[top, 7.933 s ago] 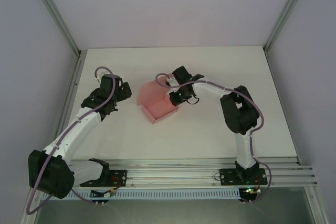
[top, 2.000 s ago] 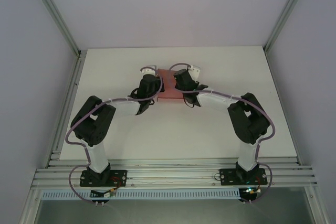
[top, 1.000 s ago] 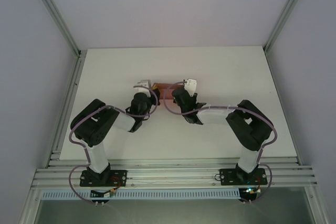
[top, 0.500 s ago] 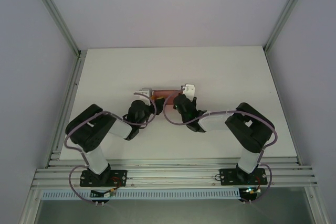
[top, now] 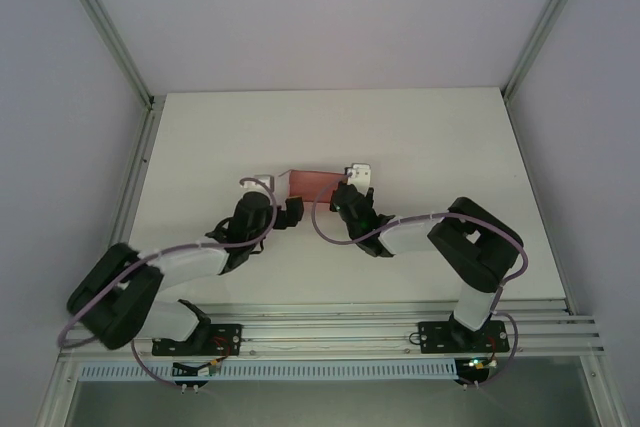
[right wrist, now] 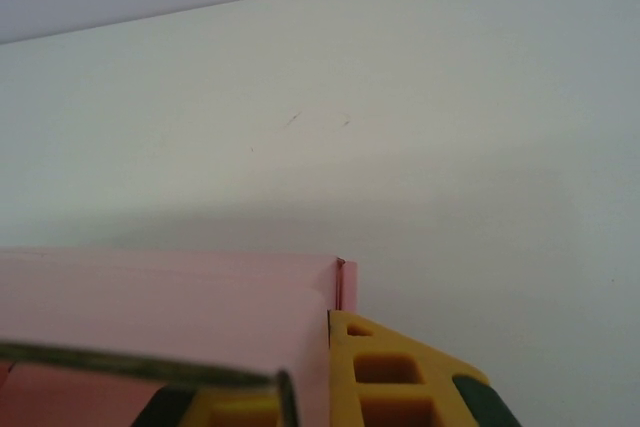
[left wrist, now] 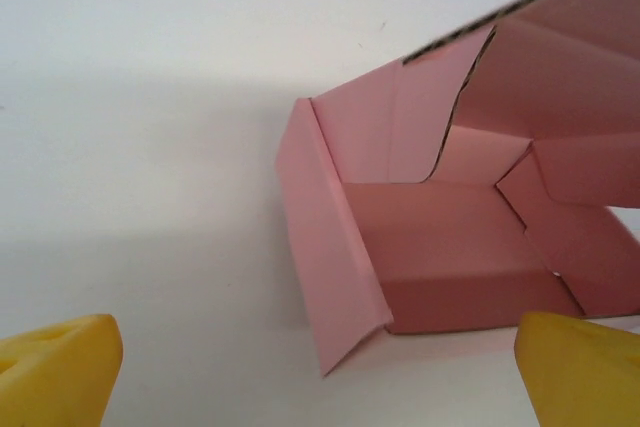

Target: Assemble paper box

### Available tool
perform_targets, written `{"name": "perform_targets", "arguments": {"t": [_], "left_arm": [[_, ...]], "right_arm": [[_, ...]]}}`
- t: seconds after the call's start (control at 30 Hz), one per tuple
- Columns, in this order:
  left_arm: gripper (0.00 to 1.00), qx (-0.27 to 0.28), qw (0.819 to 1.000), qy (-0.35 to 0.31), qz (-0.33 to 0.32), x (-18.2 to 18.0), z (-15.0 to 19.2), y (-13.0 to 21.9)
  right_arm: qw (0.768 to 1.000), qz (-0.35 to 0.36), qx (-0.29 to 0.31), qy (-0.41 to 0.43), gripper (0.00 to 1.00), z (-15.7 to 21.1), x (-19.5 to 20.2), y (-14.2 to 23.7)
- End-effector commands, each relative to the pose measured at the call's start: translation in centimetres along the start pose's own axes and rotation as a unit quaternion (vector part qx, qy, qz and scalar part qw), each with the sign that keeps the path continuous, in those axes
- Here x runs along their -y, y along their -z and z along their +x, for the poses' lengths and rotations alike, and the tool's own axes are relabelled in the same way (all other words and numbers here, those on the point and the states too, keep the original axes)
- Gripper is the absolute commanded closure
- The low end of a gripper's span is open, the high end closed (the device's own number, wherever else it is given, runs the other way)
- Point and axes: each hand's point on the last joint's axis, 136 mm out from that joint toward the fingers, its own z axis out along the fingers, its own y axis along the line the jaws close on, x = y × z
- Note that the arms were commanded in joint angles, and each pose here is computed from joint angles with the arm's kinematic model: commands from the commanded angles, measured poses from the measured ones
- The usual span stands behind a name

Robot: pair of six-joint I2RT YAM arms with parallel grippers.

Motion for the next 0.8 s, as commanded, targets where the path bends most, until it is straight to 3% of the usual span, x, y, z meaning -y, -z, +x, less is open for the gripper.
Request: {"name": "perform_targets", "arguments": {"t": [0.0, 0.07, 0.2, 0.3, 0.5, 0.63, 0.77], "left_arm": [[0.00, -0.026, 1.000, 0.006, -0.013, -0.1, -0.9, 2.8], [0.00, -0.004, 1.000, 0.005, -0.023, 0.1, -3.5, 5.0], [0.00, 0.056, 0.990, 0.085, -0.095, -2.1, -8.2, 8.5], [0.00, 0.019, 0.980, 0.148, -0.128, -3.4, -8.8, 8.5], [0.00, -0.067, 0.965, 0.245, -0.059, -3.6, -7.8, 3.0], [0.00, -0.067, 0.976, 0.207, -0.001, -2.4, -7.5, 0.5], [0.00, -0.089, 0.975, 0.201, 0.042, -1.3, -6.1, -0.2]], "right_arm": [[0.999, -0.005, -0.031, 0.029, 1.00, 2.1, 0.3, 0.2], [0.999, -0.009, -0.031, 0.033, 1.00, 2.2, 0.0, 0.3], [0.998, -0.019, -0.029, 0.054, 1.00, 2.5, -0.8, 0.3], [0.996, -0.029, -0.025, 0.076, 1.00, 2.8, -1.7, 0.6], [0.993, -0.052, -0.004, 0.104, 1.00, 3.0, -2.3, 1.4], [0.988, -0.065, 0.002, 0.139, 1.00, 4.1, -2.9, 1.7], [0.986, -0.069, -0.006, 0.151, 1.00, 5.2, -3.2, 1.7]]}}
